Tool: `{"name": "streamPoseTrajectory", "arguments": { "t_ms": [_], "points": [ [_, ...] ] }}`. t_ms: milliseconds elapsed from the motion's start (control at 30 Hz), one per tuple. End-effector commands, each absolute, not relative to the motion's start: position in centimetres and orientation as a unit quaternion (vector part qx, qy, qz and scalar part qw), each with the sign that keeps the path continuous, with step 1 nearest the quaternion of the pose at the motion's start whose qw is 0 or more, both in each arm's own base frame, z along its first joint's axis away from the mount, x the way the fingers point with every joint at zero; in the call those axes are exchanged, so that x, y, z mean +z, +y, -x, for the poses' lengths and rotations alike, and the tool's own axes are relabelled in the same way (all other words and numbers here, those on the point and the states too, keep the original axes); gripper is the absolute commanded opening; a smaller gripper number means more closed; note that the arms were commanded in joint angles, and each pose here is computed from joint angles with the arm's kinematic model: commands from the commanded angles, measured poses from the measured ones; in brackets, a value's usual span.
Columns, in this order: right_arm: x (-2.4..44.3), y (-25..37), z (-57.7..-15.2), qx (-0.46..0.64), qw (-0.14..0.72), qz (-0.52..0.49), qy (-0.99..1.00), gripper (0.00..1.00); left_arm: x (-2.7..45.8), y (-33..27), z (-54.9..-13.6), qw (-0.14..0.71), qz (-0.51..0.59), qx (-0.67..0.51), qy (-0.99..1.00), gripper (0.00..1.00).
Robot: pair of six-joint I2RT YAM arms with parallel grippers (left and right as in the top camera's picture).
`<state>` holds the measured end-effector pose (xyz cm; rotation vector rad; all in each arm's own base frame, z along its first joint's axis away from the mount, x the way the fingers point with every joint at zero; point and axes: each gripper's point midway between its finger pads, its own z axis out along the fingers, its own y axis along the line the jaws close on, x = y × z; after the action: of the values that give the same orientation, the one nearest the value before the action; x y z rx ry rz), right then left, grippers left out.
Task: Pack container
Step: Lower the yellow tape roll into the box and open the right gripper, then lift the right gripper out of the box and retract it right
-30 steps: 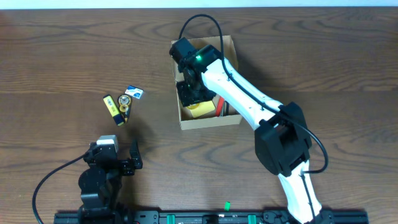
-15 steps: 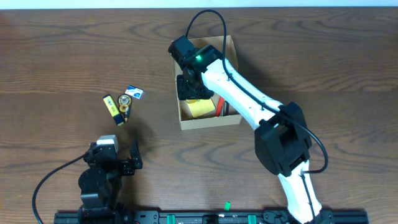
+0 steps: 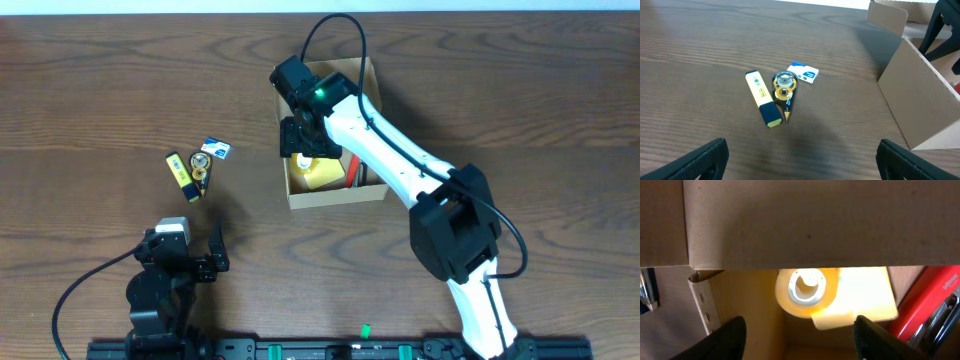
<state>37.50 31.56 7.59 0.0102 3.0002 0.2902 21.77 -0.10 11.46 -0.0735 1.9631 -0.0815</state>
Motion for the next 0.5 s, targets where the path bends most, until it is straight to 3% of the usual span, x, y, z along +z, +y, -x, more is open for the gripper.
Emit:
{"name": "streamPoseTrajectory", "arguments": {
  "t_ms": [0,233,467],
  "points": [
    [6.7,31.4,-37.5,0.09,0.057,-0.012,0.994,0.7,10.7,-0.1,-21.8,0.549,0.035,-0.036,0.834,0.95],
    [7.2,31.8,-37.4,0.105,0.053,-0.01,0.993,0.67,10.7,-0.1,-21.8,0.549,0.035,-0.036,0.834,0.95],
    [13.8,31.3,-40.3,0.147,0.124,-0.008,0.981,0.65,10.7,-0.1,-21.8,0.549,0.035,-0.036,0.834,0.95]
  ]
}}
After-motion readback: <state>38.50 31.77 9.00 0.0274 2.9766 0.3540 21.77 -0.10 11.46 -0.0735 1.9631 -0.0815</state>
